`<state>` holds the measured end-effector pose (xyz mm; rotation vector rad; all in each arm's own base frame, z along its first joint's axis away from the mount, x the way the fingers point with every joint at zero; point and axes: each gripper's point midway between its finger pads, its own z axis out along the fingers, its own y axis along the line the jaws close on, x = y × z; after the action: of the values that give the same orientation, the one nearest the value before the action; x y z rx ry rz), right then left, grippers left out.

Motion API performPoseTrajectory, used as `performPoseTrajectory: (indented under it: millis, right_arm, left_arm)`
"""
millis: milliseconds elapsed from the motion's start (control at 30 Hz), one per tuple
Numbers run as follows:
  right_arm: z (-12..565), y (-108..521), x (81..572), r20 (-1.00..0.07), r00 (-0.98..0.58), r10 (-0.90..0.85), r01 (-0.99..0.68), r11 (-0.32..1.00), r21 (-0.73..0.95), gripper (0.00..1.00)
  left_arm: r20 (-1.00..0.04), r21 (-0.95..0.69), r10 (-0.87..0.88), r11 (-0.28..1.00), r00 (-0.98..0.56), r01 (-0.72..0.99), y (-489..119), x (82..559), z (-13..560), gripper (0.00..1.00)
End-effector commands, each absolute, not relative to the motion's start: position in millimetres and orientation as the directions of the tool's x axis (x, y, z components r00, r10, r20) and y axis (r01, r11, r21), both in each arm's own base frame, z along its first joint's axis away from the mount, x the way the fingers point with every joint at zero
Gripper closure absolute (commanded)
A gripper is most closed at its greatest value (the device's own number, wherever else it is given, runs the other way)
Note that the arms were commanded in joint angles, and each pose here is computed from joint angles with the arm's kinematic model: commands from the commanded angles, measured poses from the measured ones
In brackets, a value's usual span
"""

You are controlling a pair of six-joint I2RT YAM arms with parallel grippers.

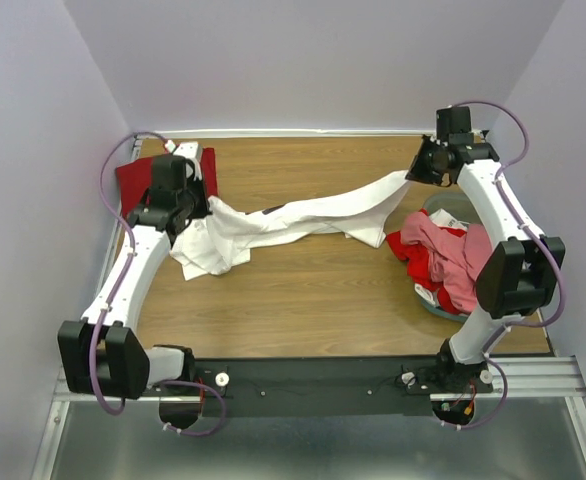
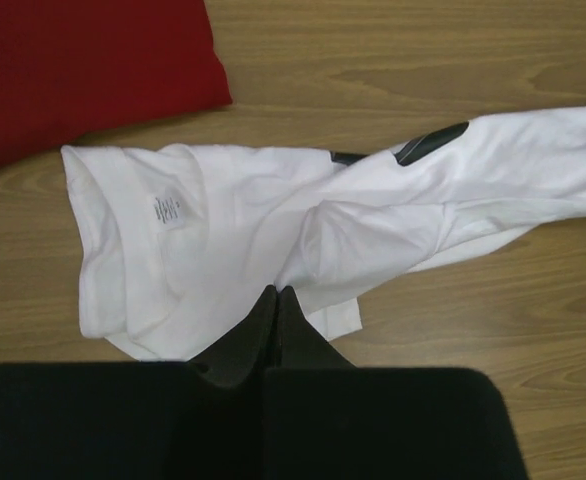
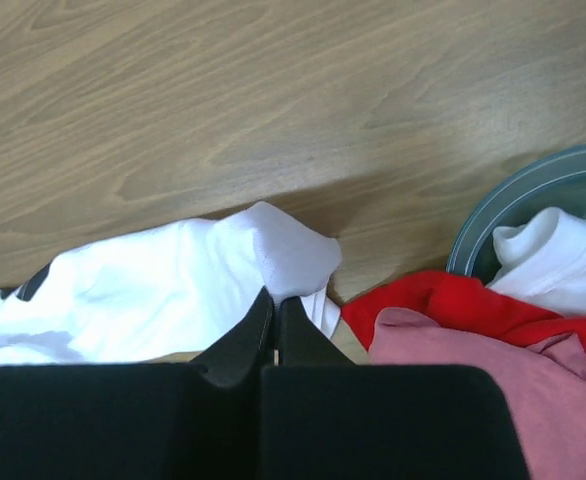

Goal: Fold and stack the t-shirts
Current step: Flatten the tshirt out

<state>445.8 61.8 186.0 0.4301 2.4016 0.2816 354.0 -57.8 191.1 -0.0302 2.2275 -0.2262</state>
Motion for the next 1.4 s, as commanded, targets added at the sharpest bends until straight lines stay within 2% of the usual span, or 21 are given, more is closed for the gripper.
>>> performPoseTrajectory:
  millis: [0, 133, 167, 300, 433, 567, 633, 833, 1000, 1200, 1333, 1367]
  right_arm:
    - [247, 63, 455, -0.683, -0.641, 0.350, 0.145, 0.929, 0.340, 1.00]
    - [321, 67, 464, -0.777, -0.519, 0.355, 0.072, 0.925, 0.374, 1.00]
    - [334, 68, 465, -0.791, -0.499, 0.355, 0.054, 0.923, 0.380, 0.99]
    - [398, 70, 457, -0.856, -0.383, 0.347, -0.030, 0.922, 0.387, 0.99]
    - [453, 66, 435, -0.912, -0.263, 0.314, -0.092, 0.933, 0.348, 0.99]
    - [497, 58, 402, -0.952, -0.145, 0.271, -0.118, 0.950, 0.289, 0.99]
    - [510, 54, 388, -0.963, -0.101, 0.251, -0.128, 0.956, 0.263, 0.99]
    - [560, 47, 329, -0.969, 0.066, 0.238, -0.162, 0.961, 0.225, 0.99]
    - [587, 44, 294, -0.956, 0.157, 0.250, -0.183, 0.958, 0.220, 0.99]
    - [600, 44, 284, -0.941, 0.193, 0.278, -0.192, 0.951, 0.242, 1.00]
    - [582, 44, 302, -0.946, 0.141, 0.292, -0.173, 0.948, 0.267, 1.00]
    - [568, 45, 313, -0.949, 0.106, 0.298, -0.161, 0.947, 0.279, 0.99]
  left_arm:
    - [-0.875, -0.158, -0.124, 0.987, -0.468, 0.034, -50, 397, 264, 1.00]
    - [-0.944, -0.167, -0.163, 0.986, -0.287, -0.010, -41, 429, 355, 1.00]
    - [-0.965, -0.182, -0.179, 0.983, -0.193, -0.001, -40, 432, 401, 1.00]
    - [-0.975, -0.221, -0.221, 0.975, 0.017, -0.010, -31, 425, 493, 1.00]
    - [-0.951, -0.240, -0.235, 0.971, 0.202, -0.002, -21, 388, 561, 1.00]
    - [-0.890, -0.249, -0.229, 0.969, 0.393, 0.002, -6, 314, 614, 1.00]
    - [-0.867, -0.252, -0.219, 0.968, 0.448, -0.015, 2, 291, 625, 1.00]
    - [-0.727, -0.259, -0.156, 0.964, 0.669, -0.057, 29, 178, 678, 1.00]
    - [-0.638, -0.229, -0.104, 0.972, 0.763, -0.059, 34, 132, 710, 1.00]
    - [-0.657, -0.138, -0.075, 0.990, 0.750, -0.022, 17, 149, 713, 1.00]
    - [-0.725, -0.091, -0.093, 0.995, 0.682, 0.039, -2, 196, 698, 1.00]
    - [-0.758, -0.079, -0.096, 0.995, 0.646, 0.055, -8, 220, 688, 1.00]
